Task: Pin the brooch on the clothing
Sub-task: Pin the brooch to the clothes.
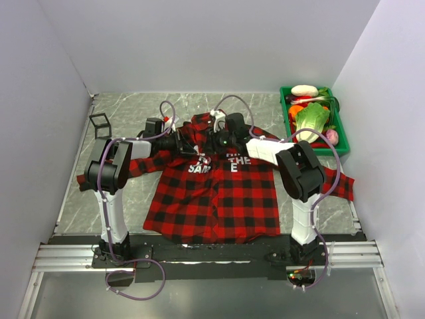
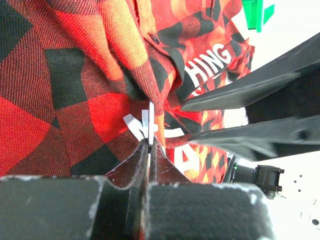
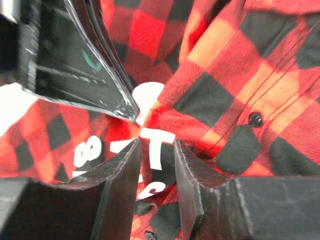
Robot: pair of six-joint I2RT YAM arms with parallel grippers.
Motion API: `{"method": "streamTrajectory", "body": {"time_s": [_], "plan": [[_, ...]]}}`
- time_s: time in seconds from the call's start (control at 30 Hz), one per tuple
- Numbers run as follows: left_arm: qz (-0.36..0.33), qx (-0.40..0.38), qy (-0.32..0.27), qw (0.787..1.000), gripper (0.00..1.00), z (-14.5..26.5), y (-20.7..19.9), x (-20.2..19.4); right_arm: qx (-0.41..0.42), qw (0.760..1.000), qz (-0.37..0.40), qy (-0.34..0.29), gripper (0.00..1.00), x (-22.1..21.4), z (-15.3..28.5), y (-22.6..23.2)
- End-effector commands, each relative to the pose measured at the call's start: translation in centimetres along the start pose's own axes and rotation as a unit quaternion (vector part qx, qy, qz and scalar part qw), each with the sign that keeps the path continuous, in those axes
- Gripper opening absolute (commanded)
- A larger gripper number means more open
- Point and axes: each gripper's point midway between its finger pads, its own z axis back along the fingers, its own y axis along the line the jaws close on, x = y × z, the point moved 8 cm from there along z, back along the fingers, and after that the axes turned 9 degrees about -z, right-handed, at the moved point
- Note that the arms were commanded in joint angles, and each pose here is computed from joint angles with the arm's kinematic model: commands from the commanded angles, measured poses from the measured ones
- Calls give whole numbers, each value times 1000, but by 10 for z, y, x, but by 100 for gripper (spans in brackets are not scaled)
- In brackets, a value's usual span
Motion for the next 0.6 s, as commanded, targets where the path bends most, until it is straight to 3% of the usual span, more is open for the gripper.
{"method": "streamTrajectory", "body": {"time_s": [0.0, 0.57], "plan": [[-36, -25, -20, 999, 1, 9, -19, 15, 22, 998, -12, -56, 40, 32, 16, 6], [-41, -9, -21, 999, 1, 7, -18, 16, 10, 998, -39, -36, 26, 32, -11, 2]]}}
